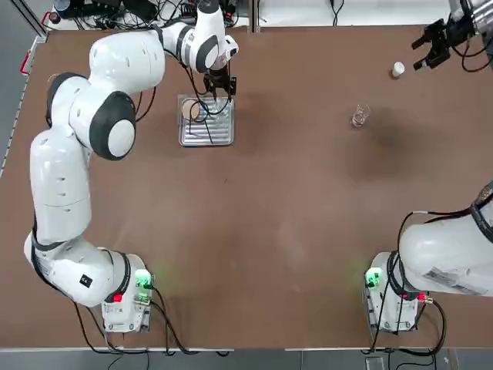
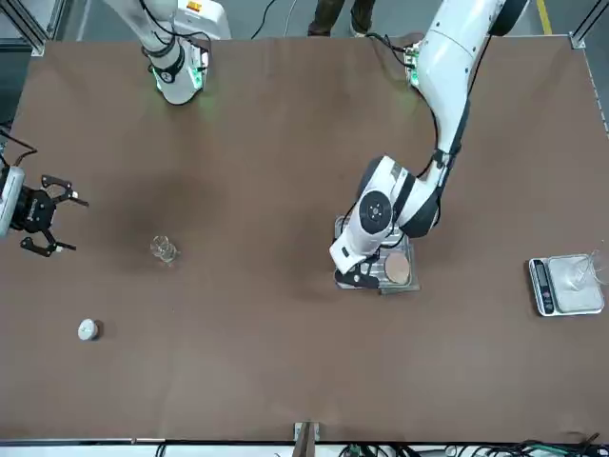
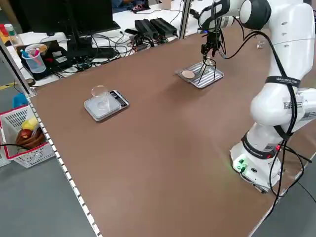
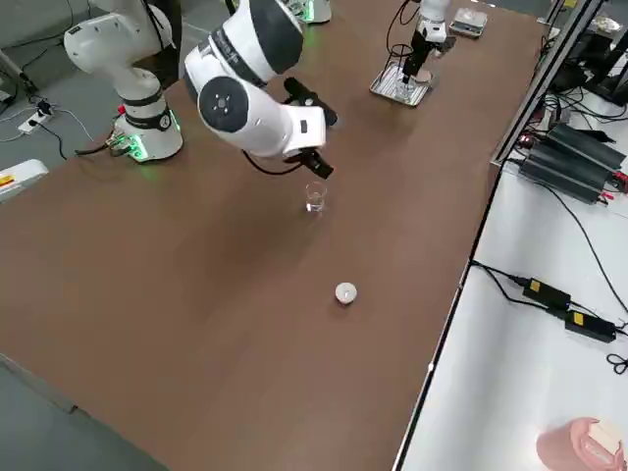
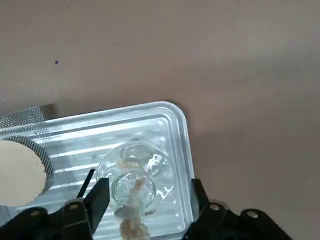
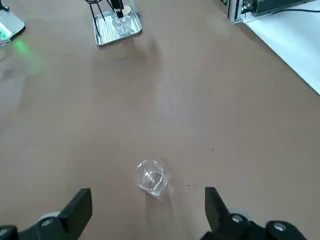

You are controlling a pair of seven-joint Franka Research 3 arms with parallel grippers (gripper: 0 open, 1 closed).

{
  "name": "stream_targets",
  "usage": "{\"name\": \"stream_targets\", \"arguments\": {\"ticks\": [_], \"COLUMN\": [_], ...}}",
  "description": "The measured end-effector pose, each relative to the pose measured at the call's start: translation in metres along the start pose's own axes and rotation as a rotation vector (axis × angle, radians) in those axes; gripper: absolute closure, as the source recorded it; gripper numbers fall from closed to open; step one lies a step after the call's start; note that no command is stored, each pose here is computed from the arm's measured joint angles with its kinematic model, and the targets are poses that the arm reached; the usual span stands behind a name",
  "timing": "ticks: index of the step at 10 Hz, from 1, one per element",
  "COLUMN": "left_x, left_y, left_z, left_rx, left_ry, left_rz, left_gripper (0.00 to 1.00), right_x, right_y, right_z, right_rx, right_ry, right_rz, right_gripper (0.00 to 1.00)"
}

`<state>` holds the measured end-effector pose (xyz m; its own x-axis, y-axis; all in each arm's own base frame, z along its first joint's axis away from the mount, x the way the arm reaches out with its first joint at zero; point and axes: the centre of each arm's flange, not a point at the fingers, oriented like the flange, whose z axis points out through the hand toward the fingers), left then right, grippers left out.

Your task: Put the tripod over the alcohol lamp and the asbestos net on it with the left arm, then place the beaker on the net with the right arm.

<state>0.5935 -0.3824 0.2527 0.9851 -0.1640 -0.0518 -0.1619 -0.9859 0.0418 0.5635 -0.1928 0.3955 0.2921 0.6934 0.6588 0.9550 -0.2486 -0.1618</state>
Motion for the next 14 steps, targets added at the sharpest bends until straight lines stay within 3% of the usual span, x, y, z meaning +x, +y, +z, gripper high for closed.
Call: {"name": "stream_targets", "arguments": {"ticks": [3,12,14], "left_x": [-0.005,-0.007,-0.008], "left_y": [0.002,0.000,-0.001], "left_z": [0.007,0.008,0.007], "left_rx": [0.015,0.035,0.041], "left_ry": [-0.010,-0.008,-0.016], "left_rz": [0.012,0.023,0.023], "left_gripper": [0.36,0.45,0.50], "right_x": [-0.056,-0.158,-0.165], "right_y": [0.012,0.017,0.008], "right_z": [0.036,0.119,0.143], "right_rx": [0.024,0.057,0.047], "right_ry": [0.074,0.274,0.323], "right_rz": [-0.034,-0.121,-0.134], "right_gripper": [0.00,0.00,0.00]}}
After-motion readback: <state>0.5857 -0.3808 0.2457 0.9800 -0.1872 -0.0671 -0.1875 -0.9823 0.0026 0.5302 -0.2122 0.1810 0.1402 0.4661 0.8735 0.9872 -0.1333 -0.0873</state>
